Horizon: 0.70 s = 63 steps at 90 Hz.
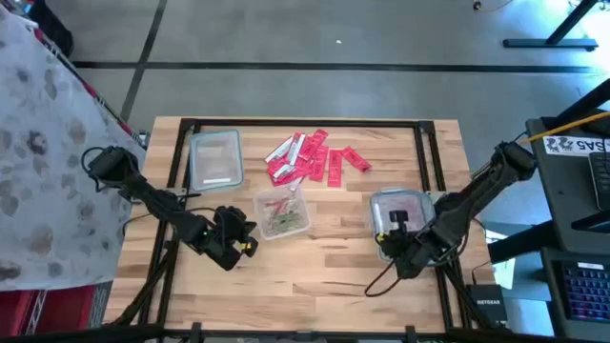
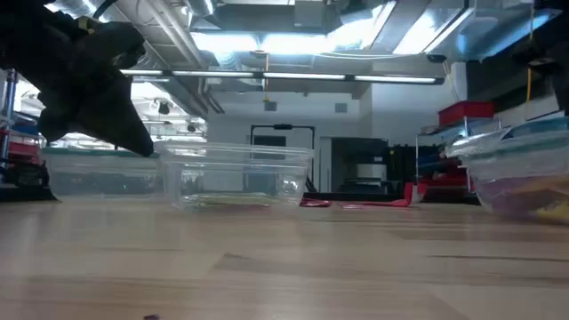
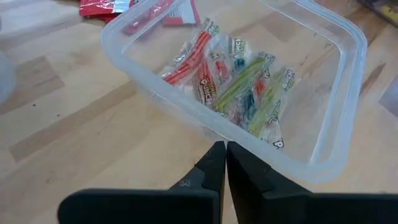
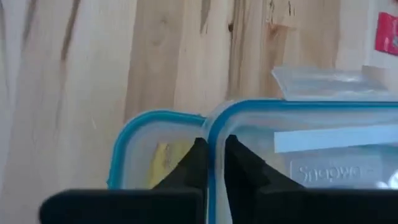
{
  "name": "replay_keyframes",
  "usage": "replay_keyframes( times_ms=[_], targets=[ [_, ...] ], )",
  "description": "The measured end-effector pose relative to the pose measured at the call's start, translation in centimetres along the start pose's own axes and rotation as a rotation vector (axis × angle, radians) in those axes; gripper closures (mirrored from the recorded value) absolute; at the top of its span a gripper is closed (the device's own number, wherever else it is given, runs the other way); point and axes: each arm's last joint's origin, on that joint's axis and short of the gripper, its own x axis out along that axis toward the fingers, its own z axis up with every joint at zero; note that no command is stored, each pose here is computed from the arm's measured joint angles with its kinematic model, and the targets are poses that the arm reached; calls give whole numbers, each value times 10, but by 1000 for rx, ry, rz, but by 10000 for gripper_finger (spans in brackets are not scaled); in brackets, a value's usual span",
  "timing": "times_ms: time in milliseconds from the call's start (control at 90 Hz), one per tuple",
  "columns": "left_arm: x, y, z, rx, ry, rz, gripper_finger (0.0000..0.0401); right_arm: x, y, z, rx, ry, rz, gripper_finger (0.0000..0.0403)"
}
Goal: Sort candy
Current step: Close the square transparent bin
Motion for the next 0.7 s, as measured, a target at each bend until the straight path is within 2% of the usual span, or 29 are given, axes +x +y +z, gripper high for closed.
replay_keyframes(
  times_ms=[289, 489, 700],
  targets=[
    [0, 0, 0, -5, -1, -4, 401, -25, -1, 19, -51, -107, -33, 399],
    [0, -2, 1, 2, -4, -16, 401, -28, -1, 22, -79, -143, -71, 400],
    [0, -2, 1, 1, -4, -16, 401, -28, -1, 22, -110, -130, -50, 402]
  ],
)
